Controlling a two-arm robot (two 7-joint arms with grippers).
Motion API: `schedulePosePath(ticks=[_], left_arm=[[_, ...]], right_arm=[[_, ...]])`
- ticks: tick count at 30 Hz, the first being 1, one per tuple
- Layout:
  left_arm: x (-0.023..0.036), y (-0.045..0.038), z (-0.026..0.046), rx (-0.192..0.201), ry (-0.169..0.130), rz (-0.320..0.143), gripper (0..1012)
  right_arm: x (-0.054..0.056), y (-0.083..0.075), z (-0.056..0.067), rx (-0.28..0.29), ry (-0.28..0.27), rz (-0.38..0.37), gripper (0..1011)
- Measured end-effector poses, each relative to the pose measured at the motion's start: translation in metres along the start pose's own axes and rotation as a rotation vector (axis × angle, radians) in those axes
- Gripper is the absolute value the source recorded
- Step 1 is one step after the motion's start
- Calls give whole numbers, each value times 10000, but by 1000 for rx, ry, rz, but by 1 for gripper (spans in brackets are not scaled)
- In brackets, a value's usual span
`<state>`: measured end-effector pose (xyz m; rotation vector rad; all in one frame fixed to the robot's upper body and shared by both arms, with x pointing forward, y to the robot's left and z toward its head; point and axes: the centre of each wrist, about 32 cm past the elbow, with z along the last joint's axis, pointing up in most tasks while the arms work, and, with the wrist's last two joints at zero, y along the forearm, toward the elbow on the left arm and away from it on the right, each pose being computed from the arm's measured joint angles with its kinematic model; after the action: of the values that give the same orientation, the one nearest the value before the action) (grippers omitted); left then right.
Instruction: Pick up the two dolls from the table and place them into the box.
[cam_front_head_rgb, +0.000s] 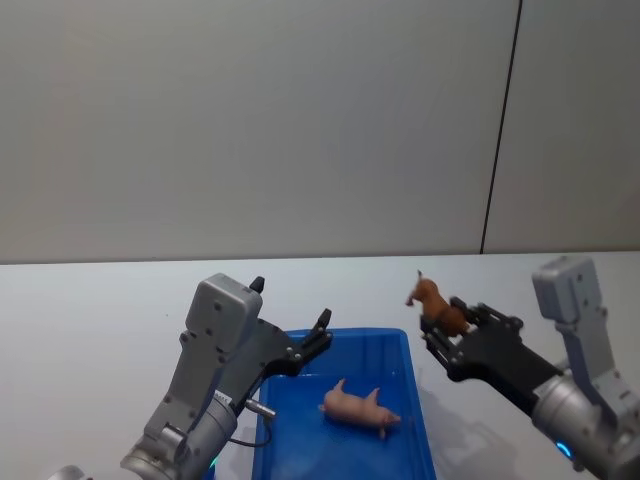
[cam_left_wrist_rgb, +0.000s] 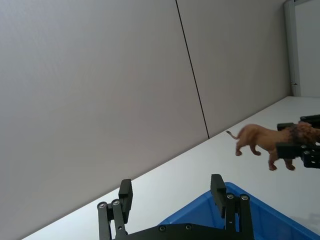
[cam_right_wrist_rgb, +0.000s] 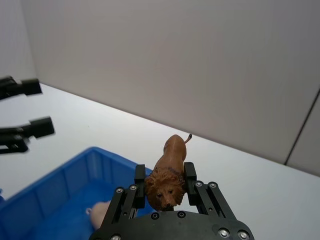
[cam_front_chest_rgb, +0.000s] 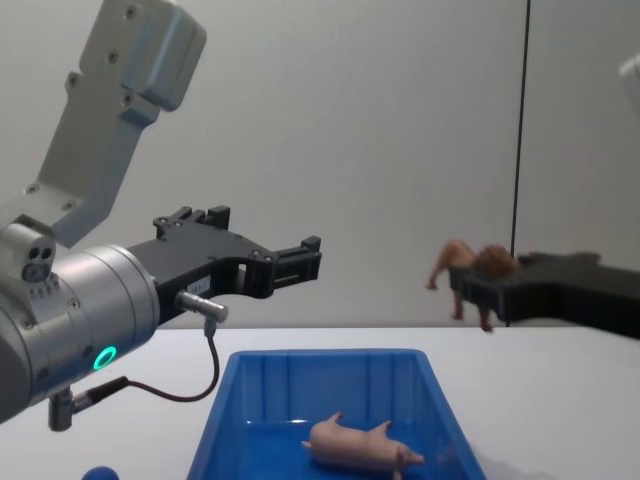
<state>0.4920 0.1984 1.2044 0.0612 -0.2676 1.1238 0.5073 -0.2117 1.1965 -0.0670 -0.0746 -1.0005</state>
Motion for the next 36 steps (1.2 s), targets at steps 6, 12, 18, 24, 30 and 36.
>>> schedulePosePath(ticks=[6, 12, 18, 24, 30, 36], left_arm=[[0, 0, 0, 0, 0, 0, 1000], [0, 0, 0, 0, 0, 0, 1001], [0, 0, 0, 0, 0, 0, 1001], [0, 0, 0, 0, 0, 0, 1001], [0, 0, 0, 0, 0, 0, 1000], [0, 0, 0, 0, 0, 0, 1000]], right_arm=[[-37, 93, 107, 17, 15, 48, 438], [-103, 200, 135, -6, 45, 106, 450], [-150, 256, 115, -31, 60, 141, 644], [-164, 270, 99, -45, 68, 156, 813], [-131, 233, 84, -49, 69, 150, 978], [-47, 127, 68, -43, 67, 116, 1001]])
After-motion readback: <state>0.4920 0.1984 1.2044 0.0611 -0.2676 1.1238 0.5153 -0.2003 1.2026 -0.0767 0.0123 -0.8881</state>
